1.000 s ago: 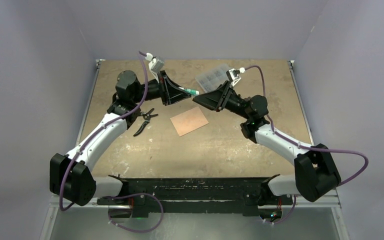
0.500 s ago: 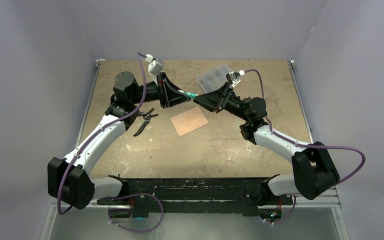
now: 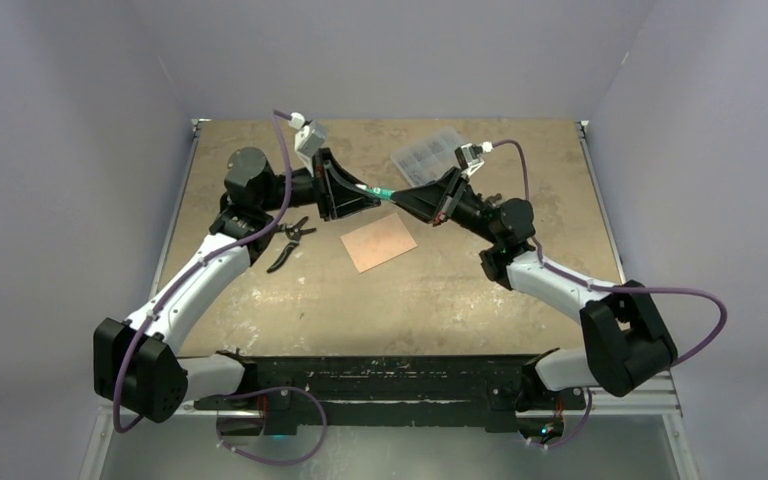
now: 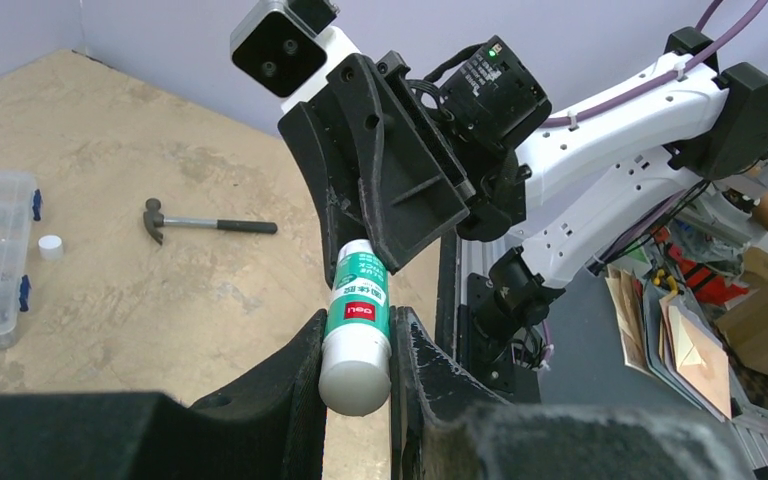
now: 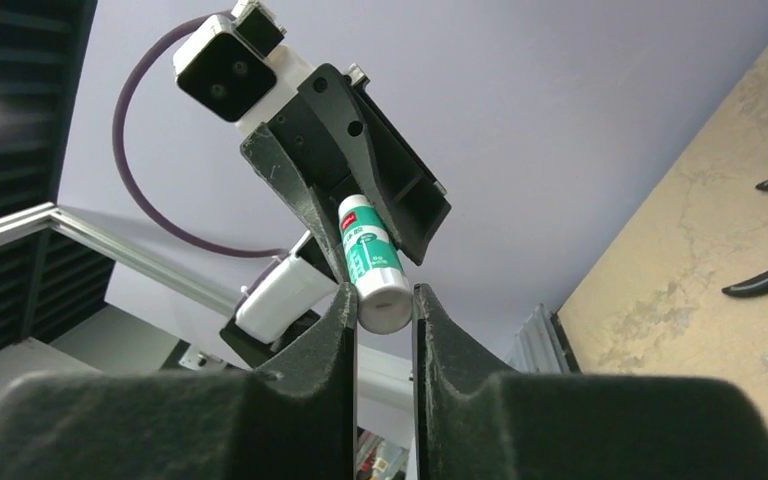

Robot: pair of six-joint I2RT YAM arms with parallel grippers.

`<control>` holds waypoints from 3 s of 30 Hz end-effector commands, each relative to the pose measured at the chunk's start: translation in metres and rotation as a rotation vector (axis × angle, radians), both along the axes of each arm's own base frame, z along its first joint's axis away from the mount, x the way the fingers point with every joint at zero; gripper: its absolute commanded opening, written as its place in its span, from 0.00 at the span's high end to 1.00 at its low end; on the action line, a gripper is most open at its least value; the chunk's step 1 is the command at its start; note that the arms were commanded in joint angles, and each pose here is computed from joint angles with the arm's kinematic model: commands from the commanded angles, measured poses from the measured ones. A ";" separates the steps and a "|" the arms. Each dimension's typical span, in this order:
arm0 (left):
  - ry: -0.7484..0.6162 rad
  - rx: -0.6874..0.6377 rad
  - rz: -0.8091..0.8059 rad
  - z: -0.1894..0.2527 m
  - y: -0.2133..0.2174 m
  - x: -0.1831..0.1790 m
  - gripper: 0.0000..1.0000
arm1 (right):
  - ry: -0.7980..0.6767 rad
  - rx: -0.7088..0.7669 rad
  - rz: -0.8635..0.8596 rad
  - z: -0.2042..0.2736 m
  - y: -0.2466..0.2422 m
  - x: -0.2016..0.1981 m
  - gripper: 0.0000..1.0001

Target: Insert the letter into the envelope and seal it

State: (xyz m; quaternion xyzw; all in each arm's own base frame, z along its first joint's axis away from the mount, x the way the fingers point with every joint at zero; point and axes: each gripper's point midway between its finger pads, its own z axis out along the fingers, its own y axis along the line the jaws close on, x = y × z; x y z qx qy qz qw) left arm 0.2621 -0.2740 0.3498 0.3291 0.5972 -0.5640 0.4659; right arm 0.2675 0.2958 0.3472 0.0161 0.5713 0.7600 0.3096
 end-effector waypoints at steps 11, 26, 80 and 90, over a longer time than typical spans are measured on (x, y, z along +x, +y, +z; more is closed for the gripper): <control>0.496 -0.195 0.041 0.021 -0.009 0.016 1.00 | -0.738 -0.252 -0.245 0.017 -0.002 0.007 1.00; 0.777 -0.240 0.125 -0.008 -0.010 0.034 1.00 | -1.293 -0.801 -0.454 -0.019 0.010 0.059 0.86; 0.125 -0.359 0.512 0.006 0.023 0.070 0.57 | -0.367 0.064 0.085 0.030 0.049 -0.024 1.00; 0.068 -0.343 0.591 0.022 0.037 0.069 0.47 | -0.378 -0.113 -0.050 0.009 0.049 -0.005 1.00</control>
